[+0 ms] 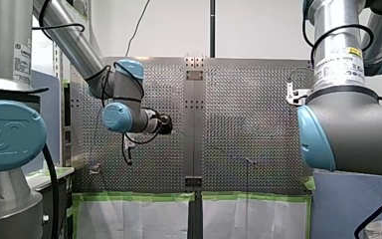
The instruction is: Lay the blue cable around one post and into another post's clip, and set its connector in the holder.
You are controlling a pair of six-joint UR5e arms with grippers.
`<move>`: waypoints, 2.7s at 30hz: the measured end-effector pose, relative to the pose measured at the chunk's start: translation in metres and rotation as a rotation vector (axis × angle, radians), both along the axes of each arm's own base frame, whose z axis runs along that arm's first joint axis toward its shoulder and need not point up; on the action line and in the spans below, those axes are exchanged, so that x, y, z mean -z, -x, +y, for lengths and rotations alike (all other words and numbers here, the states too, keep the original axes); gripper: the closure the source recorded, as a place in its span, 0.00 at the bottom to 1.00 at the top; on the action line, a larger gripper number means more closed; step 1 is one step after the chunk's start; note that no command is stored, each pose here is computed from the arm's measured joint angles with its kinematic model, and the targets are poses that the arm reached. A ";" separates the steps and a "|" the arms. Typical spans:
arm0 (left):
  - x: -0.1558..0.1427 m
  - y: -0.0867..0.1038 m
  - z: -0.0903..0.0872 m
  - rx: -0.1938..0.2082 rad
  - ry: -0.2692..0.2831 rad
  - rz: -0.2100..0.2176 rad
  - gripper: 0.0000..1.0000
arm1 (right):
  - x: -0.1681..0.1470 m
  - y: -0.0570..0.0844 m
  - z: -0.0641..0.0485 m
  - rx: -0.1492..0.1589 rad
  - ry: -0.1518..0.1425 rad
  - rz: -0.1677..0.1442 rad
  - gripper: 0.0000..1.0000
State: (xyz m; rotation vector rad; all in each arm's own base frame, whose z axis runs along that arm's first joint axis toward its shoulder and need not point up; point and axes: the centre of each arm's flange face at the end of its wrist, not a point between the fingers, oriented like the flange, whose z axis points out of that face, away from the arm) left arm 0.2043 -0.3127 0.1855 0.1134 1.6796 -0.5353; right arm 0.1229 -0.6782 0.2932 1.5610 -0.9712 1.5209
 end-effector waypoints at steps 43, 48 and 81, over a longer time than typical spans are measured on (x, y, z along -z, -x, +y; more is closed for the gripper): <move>-0.001 -0.002 0.000 0.000 0.002 -0.001 0.02 | 0.002 -0.001 -0.005 0.054 0.017 -0.009 0.56; -0.001 -0.002 0.000 0.000 0.002 -0.001 0.02 | 0.002 -0.001 -0.005 0.057 0.018 -0.007 0.54; 0.000 -0.002 0.000 -0.002 0.001 -0.001 0.02 | 0.002 -0.014 -0.003 0.044 0.017 -0.008 0.00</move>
